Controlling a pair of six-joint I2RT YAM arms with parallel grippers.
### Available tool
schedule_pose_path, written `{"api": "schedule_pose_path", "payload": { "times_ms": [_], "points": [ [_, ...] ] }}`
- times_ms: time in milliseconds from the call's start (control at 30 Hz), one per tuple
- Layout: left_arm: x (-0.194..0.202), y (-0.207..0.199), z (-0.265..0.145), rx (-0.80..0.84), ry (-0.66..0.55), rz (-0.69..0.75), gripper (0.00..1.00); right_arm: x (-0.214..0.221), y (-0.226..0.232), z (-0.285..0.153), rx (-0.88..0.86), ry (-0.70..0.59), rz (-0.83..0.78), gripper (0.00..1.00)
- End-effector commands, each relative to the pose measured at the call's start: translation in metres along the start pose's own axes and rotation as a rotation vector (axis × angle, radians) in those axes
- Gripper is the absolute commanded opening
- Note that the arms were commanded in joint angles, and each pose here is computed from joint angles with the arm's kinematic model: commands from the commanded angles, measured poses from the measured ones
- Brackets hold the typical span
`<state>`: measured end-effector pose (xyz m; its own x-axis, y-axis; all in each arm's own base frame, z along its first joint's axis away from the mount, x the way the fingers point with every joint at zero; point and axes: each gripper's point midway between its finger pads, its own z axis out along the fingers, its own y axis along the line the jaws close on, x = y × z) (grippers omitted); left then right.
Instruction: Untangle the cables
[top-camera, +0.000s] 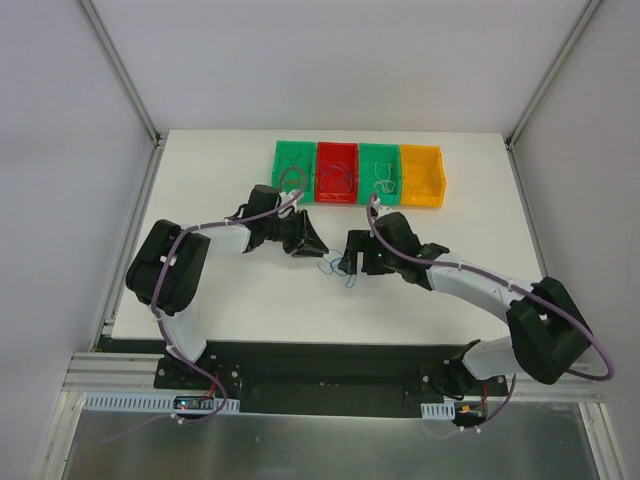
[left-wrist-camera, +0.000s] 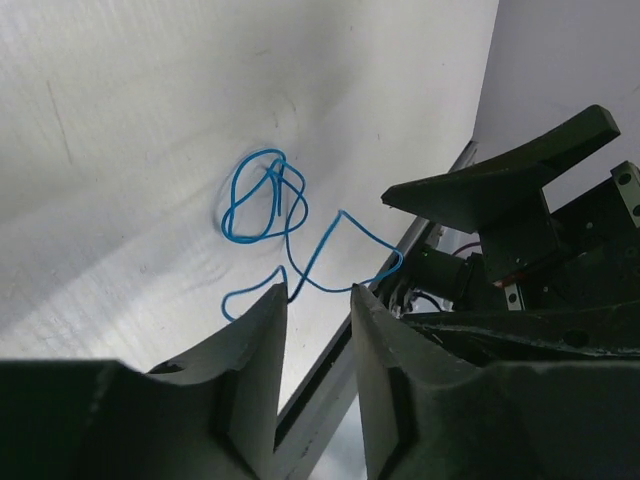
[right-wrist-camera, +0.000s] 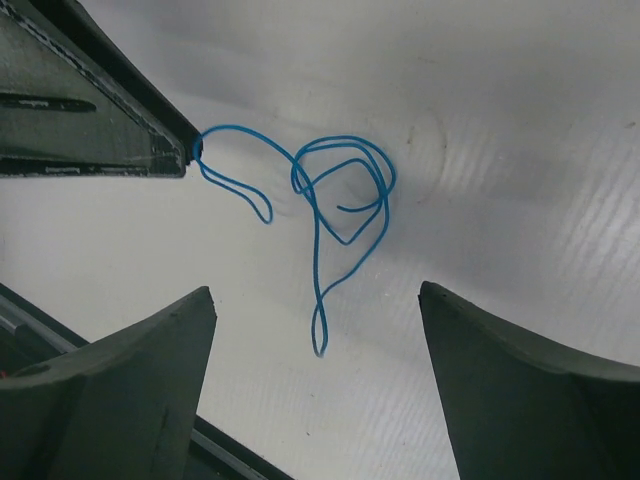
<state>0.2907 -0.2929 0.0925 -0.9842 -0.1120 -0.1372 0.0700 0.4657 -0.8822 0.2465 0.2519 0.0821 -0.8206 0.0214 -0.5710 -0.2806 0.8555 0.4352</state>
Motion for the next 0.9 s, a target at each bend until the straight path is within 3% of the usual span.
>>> {"api": "schedule_pose_path", "payload": {
  "times_ms": [0,333,500,733,867],
  "points": [
    [-0.009,-0.014,-0.004,0.015,-0.005,-0.006,0.38,-0.019,0.017,0.008,-0.035,0.001,0.000,0.84],
    [-0.053,-0.036,-0.064,0.023,-0.210,0.057,0.62,-0.018,0.006,0.037,0.107,0.119,-0.144,0.72],
    [-0.071,-0.049,-0.094,0.029,-0.312,0.127,0.62,-0.015,-0.004,0.050,0.258,0.168,-0.221,0.72],
    [-0.071,-0.061,-0.103,0.046,-0.327,0.161,0.60,0.006,-0.002,0.063,0.383,0.240,-0.323,0.73],
    [-0.071,-0.065,-0.105,0.055,-0.331,0.168,0.59,0.016,-0.001,0.071,0.367,0.278,-0.323,0.57]
  ]
}}
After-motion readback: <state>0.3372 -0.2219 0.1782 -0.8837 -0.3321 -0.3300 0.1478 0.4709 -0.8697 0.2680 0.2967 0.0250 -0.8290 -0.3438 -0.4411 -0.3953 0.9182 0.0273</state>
